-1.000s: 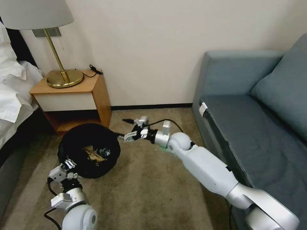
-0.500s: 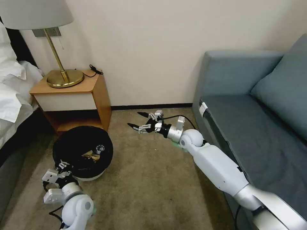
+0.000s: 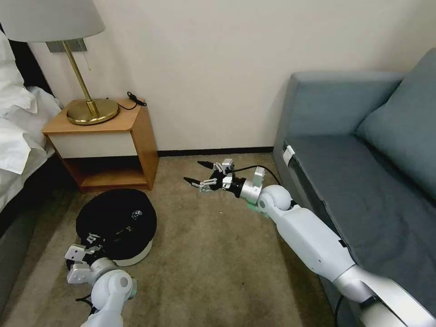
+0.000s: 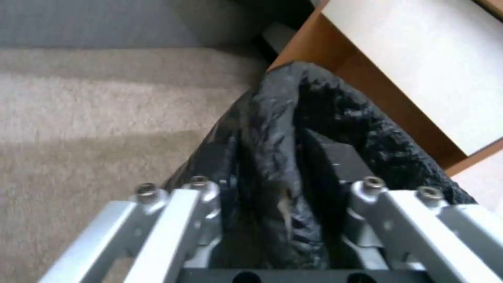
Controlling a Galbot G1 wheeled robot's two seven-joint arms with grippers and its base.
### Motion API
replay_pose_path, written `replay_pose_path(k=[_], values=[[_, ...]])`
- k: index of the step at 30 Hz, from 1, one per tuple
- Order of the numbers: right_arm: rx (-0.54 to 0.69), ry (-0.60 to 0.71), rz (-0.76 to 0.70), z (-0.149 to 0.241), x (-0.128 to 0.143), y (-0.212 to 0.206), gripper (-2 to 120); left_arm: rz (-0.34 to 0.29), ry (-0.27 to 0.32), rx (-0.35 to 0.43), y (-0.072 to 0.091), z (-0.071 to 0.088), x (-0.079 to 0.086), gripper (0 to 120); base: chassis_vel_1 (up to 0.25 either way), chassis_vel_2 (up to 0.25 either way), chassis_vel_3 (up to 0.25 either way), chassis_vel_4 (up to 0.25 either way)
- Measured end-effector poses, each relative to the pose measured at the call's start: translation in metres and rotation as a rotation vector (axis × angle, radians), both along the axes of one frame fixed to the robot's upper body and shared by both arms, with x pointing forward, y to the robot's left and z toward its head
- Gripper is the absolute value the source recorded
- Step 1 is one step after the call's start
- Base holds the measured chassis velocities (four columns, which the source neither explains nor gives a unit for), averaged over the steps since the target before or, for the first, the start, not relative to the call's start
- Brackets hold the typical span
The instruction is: Pick up the trash bin, then pick up the garbage on the floor and place it into the trash bin.
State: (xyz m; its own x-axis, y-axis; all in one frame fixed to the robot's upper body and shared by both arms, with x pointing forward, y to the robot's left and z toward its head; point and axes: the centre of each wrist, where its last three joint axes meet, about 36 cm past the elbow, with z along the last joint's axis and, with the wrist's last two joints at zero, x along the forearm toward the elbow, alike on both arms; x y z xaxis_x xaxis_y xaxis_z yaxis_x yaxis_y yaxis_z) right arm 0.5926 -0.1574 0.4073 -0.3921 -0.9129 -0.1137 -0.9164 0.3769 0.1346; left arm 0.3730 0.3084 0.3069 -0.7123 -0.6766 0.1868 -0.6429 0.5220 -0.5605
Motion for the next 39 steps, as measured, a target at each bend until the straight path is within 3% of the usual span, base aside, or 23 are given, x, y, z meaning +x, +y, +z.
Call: replay_pose_path(k=[2, 5, 6, 7, 8, 9, 10, 12, 14, 15, 16, 18, 21, 24, 28, 39], values=[[0.002, 0.005, -0.026, 0.000, 0.001, -0.001, 100, -0.020, 0.029, 0.064, 0.001, -0.004, -0.007, 41, 0.000, 0.000, 0.000, 0.000], [0.004, 0.009, -0.042, 0.000, 0.001, -0.002, 100, -0.031, 0.046, 0.107, 0.002, -0.006, -0.010, 47, 0.000, 0.000, 0.000, 0.000], [0.010, 0.016, -0.069, -0.001, 0.002, -0.005, 100, -0.055, 0.082, 0.228, 0.003, -0.013, -0.019, 55, 0.000, 0.000, 0.000, 0.000], [0.019, 0.025, -0.102, -0.003, 0.003, -0.008, 100, -0.080, 0.124, 0.399, 0.004, -0.024, -0.030, 60, 0.000, 0.000, 0.000, 0.000], [0.024, 0.033, -0.128, -0.005, 0.003, -0.009, 100, -0.092, 0.146, 0.502, 0.004, -0.030, -0.038, 63, 0.000, 0.000, 0.000, 0.000], [0.024, 0.033, -0.128, -0.005, 0.003, -0.009, 100, -0.092, 0.146, 0.502, 0.004, -0.030, -0.038, 63, 0.000, 0.000, 0.000, 0.000], [0.027, 0.042, -0.154, -0.007, 0.002, -0.011, 100, -0.103, 0.159, 0.578, 0.004, -0.034, -0.043, 67, 0.000, 0.000, 0.000, 0.000], [0.041, 0.071, -0.235, -0.013, -0.002, -0.018, 100, -0.144, 0.201, 0.806, 0.001, -0.040, -0.064, 79, 0.000, 0.000, 0.000, 0.000], [0.050, 0.093, -0.293, -0.017, -0.008, -0.022, 100, -0.161, 0.213, 0.925, -0.001, -0.039, -0.074, 85, 0.000, 0.000, 0.000, 0.000], [0.050, 0.093, -0.293, -0.017, -0.008, -0.022, 100, -0.161, 0.213, 0.925, -0.001, -0.039, -0.074, 85, 0.000, 0.000, 0.000, 0.000], [0.057, 0.111, -0.336, -0.020, -0.014, -0.027, 100, -0.172, 0.216, 1.000, -0.002, -0.037, -0.079, 92, 0.000, 0.000, 0.000, 0.000], [0.059, 0.133, -0.388, -0.025, -0.024, -0.035, 100, -0.186, 0.204, 1.075, -0.008, -0.031, -0.081, 98, 0.000, 0.000, 0.000, 0.000], [0.052, 0.155, -0.448, -0.031, -0.034, -0.041, 100, -0.194, 0.196, 1.109, -0.015, -0.022, -0.079, 100, 0.000, 0.000, 0.000, 0.000], [0.021, 0.196, -0.604, -0.041, -0.055, -0.052, 100, -0.213, 0.181, 1.133, -0.032, 0.002, -0.071, 100, 0.000, 0.000, 0.000, 0.000], [-0.004, 0.208, -0.678, -0.051, -0.070, -0.065, 100, -0.231, 0.165, 1.124, -0.036, 0.012, -0.067, 100, 0.000, 0.000, 0.000, 0.000], [-0.005, 0.250, -0.715, -0.073, -0.098, -0.069, 100, -0.235, 0.112, 1.061, -0.035, 0.013, -0.067, 100, 0.000, 0.000, 0.000, 0.000]])
